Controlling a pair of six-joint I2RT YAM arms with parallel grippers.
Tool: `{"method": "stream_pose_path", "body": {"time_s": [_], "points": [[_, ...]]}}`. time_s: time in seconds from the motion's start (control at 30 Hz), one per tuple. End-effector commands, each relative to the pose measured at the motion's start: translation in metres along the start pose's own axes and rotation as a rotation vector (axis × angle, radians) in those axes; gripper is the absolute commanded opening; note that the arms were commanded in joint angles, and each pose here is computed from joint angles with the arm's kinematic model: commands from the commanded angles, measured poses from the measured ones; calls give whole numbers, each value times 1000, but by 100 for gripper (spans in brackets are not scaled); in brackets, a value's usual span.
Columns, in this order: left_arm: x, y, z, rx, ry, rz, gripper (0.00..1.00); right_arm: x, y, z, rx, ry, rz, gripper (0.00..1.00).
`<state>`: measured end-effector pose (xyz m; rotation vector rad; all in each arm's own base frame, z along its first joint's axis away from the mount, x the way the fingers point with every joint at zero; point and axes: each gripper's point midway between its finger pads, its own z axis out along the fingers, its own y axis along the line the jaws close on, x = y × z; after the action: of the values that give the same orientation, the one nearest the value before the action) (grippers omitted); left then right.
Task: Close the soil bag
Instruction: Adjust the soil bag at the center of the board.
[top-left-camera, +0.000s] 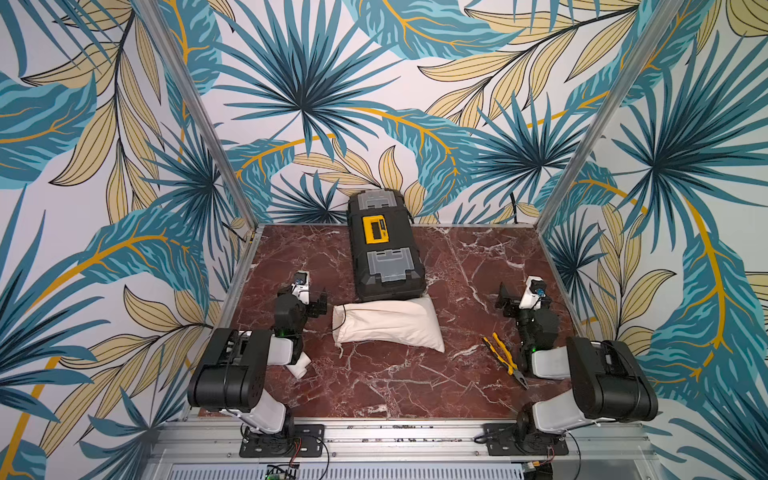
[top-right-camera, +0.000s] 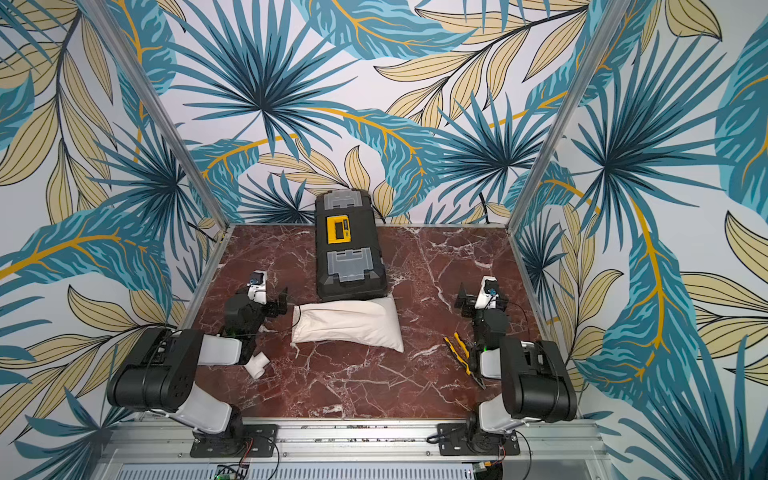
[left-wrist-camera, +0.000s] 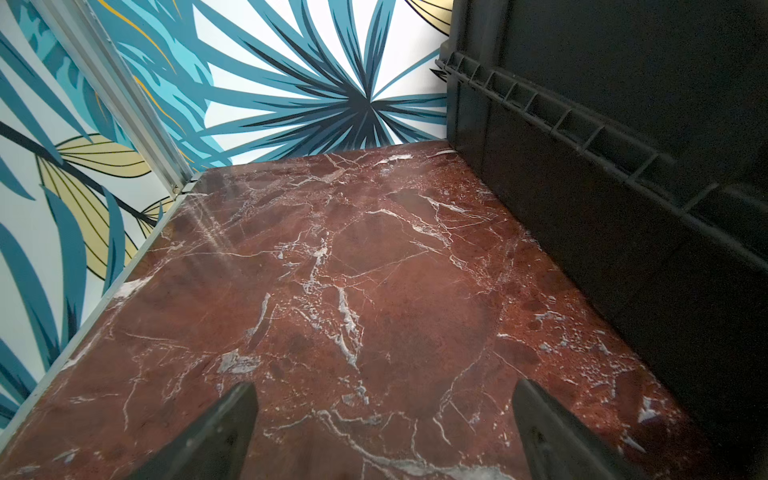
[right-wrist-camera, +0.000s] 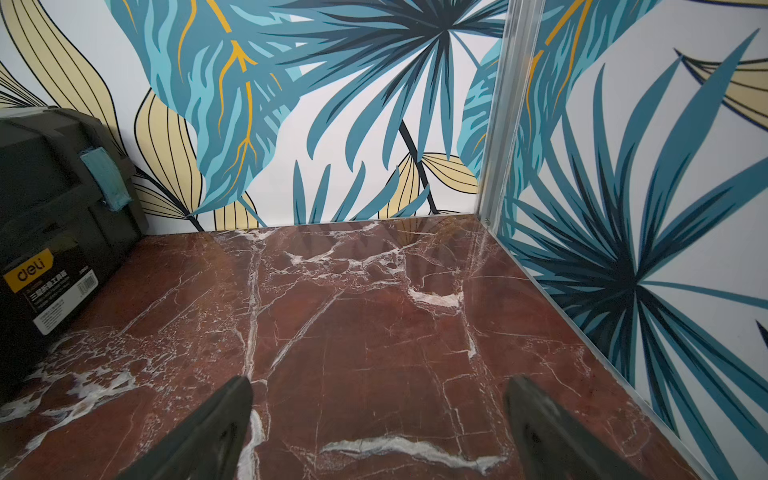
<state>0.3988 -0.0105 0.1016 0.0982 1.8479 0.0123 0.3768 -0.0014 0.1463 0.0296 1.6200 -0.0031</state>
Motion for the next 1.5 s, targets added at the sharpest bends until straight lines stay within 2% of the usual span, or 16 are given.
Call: {"method": "stream_pose_path", "body": {"time_s": [0.0, 0.47, 0.53, 0.6, 0.67, 0.77, 0.9, 1.0, 1.1, 1.17, 1.3, 1.47], "points": [[-17, 1, 1, -5, -52, -2, 100, -2, 0, -2, 6, -17, -10, 99], [-16, 2, 1, -5, -49, -3, 100, -7, -3, 1, 24, -19, -1, 99], [-17, 2, 1, 1, -45, -6, 100, -13, -11, 15, 81, 43, 22, 99], [-24, 6, -1, -16, -46, -17, 100, -13, -19, 32, 132, 163, 44, 99], [-38, 16, -4, -69, -32, -38, 100, -27, -20, 47, 149, 214, 61, 99], [-52, 41, -13, -185, 49, -125, 100, -35, -17, 56, 150, 311, 122, 99], [-68, 60, -28, -266, 134, -222, 100, -40, -3, 69, 109, 471, 214, 99], [-70, 65, -42, -314, 188, -363, 100, -55, 19, 74, -3, 493, 283, 99], [-72, 48, -48, -242, 279, -460, 100, -70, 35, 71, -89, 490, 320, 99], [-68, 31, -55, -167, 380, -505, 100, -71, 44, 69, -136, 517, 327, 99], [-88, -20, -65, 138, 437, -532, 100, -65, 52, 66, -173, 577, 341, 99], [-88, -41, -89, 245, 515, -571, 100, -56, 52, 61, -160, 618, 354, 99]]}}
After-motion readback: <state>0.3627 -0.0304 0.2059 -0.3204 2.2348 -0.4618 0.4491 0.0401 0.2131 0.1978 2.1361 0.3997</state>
